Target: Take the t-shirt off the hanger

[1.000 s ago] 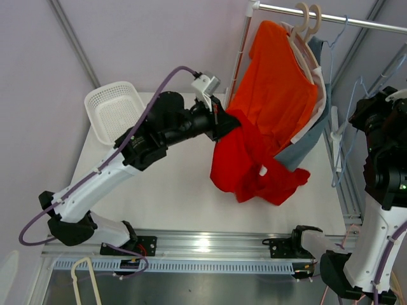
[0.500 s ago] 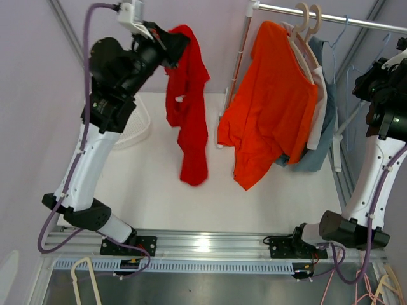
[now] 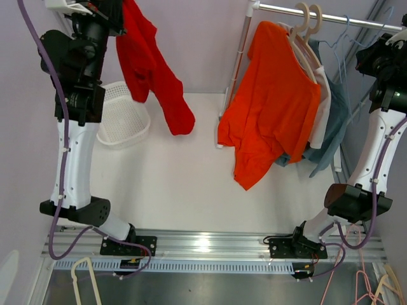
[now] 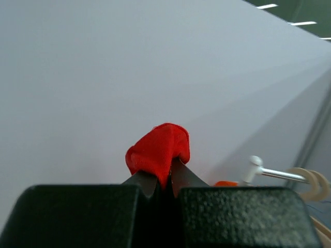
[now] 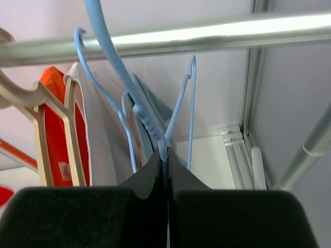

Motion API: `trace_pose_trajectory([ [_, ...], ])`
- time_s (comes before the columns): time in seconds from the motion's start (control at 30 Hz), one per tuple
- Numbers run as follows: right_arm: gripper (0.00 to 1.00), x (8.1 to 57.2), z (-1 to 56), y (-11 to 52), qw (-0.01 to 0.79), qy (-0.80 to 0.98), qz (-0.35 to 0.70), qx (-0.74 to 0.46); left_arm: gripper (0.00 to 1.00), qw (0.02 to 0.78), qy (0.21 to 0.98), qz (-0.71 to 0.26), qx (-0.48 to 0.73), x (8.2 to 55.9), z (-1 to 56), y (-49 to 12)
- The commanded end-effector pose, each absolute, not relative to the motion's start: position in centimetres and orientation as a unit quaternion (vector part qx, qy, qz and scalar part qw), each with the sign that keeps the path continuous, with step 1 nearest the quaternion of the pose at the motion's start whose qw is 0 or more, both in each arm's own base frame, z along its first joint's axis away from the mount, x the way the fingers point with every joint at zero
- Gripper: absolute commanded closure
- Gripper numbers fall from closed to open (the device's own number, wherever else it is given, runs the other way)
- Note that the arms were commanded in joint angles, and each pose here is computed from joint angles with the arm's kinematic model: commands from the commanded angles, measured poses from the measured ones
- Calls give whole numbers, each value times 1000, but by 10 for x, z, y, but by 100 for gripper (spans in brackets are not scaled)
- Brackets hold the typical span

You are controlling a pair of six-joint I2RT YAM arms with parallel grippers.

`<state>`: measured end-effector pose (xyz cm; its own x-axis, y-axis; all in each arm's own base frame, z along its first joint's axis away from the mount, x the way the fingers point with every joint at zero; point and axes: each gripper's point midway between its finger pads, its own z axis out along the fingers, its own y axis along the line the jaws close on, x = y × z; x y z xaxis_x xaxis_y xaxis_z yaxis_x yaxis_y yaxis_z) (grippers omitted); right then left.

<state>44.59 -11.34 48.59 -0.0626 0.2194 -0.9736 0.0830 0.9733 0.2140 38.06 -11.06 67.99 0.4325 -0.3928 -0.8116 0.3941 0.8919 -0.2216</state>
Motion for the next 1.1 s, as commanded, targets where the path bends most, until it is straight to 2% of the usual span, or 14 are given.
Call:
trace_pose_trajectory([
  [0.0, 100, 454, 526, -112, 725, 682, 56, 79, 99, 872, 442, -207, -46, 375, 695, -68],
  [0.2, 100, 486, 513, -125, 717, 691, 54, 80, 99, 857, 484, -148, -98, 431, 647, -16],
  [0.23, 100, 487, 517, -126, 718, 690, 54, 78, 99, 862, 478, -141, -96, 432, 654, -12],
  [0.4, 100, 510, 492, -138, 704, 703, 49, 86, 99, 836, 531, -94, -98, 484, 605, -1],
  [0.5, 100, 519, 482, -140, 698, 708, 58, 89, 99, 830, 544, -73, -104, 499, 590, 17],
  [0.7, 100, 521, 446, -136, 658, 742, 75, 103, 99, 821, 554, -91, -107, 512, 578, 16],
  [0.73, 95, 517, 442, -139, 652, 746, 68, 117, 99, 821, 553, -92, -108, 512, 578, 16],
  [0.83, 65, 501, 433, -138, 640, 755, 53, 132, 99, 825, 547, -95, -107, 508, 586, 16],
  [1.07, 44, 440, 447, -130, 638, 755, -8, 152, 99, 848, 511, -96, -98, 509, 601, 15],
])
